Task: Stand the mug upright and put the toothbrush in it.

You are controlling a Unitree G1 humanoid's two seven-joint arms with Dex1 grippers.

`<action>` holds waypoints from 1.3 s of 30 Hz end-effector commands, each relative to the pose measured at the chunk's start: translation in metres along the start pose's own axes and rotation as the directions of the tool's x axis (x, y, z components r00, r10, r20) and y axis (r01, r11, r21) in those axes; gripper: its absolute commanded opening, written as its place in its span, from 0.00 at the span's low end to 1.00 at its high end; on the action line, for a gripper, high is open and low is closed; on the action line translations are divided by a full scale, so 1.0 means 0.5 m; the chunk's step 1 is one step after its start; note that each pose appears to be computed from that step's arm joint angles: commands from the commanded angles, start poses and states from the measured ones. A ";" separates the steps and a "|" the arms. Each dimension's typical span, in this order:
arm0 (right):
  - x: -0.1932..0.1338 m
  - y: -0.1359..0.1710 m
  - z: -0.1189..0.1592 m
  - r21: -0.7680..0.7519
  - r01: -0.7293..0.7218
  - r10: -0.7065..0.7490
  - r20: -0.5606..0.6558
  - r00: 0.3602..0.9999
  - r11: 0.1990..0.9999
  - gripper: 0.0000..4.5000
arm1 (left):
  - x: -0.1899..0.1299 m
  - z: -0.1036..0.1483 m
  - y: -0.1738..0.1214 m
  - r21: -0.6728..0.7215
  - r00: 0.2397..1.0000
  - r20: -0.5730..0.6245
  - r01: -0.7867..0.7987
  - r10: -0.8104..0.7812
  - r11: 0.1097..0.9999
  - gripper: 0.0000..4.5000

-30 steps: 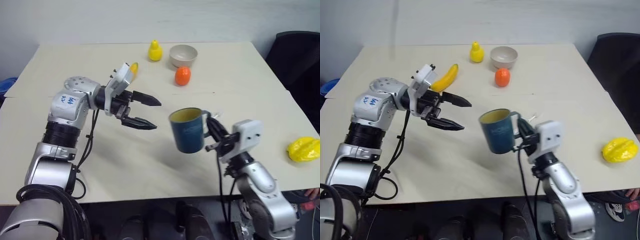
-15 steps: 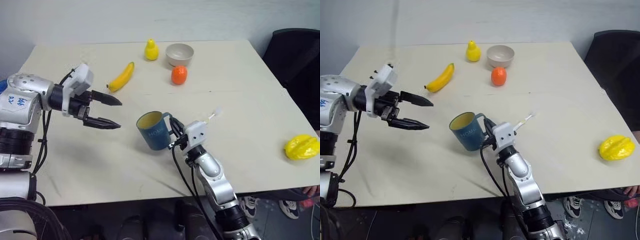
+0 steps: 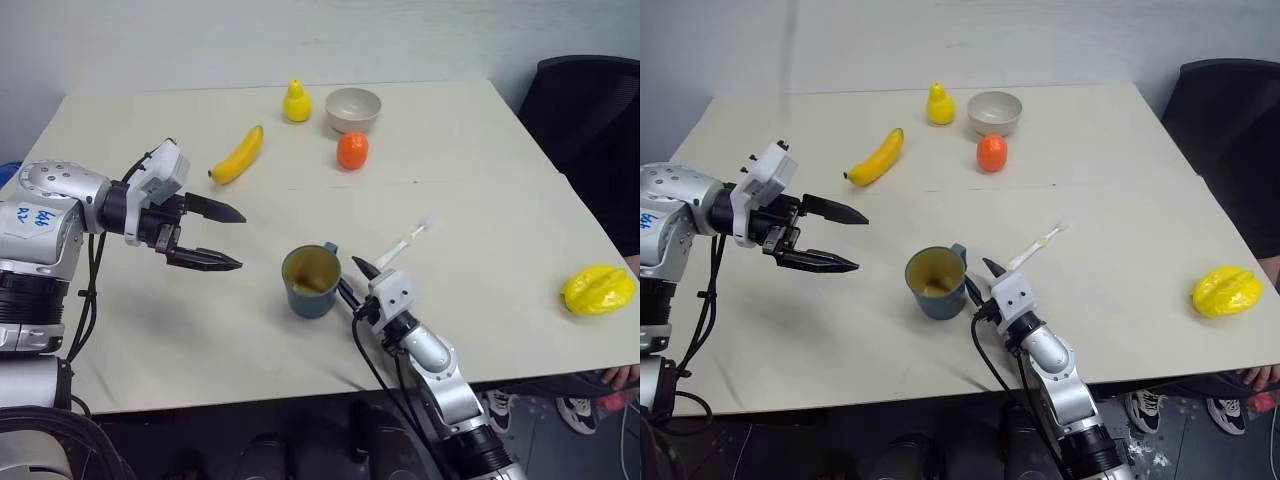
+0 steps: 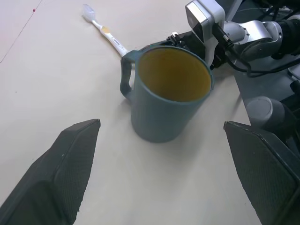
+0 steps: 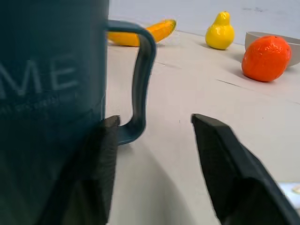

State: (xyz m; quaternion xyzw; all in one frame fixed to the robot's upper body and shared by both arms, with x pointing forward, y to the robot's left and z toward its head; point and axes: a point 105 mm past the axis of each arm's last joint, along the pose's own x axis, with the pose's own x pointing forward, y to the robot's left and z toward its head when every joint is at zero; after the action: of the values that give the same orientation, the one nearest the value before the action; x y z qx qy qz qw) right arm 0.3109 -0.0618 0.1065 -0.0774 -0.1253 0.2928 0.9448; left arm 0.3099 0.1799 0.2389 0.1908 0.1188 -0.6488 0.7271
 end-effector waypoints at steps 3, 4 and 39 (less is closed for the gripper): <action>-0.035 -0.019 0.033 -0.053 0.008 -0.009 -0.008 1.000 0.999 0.75 | 0.000 0.024 0.003 0.047 1.000 0.021 -0.005 0.004 0.999 1.00; -0.043 -0.025 0.040 -0.051 0.018 -0.019 -0.009 1.000 0.999 0.75 | 0.001 0.023 0.005 0.047 1.000 0.023 -0.004 0.003 0.999 1.00; 0.056 -0.191 0.042 0.603 0.663 -0.220 -0.644 0.733 0.444 0.75 | -0.023 0.043 0.015 0.102 0.992 0.109 -0.067 0.056 0.992 1.00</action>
State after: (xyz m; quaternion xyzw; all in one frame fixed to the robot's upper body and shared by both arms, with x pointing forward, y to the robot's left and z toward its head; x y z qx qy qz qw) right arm 0.3755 -0.1309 0.1476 0.3276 0.2427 0.0079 0.9131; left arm 0.3201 0.1811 0.2505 0.1825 0.0635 -0.6380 0.7454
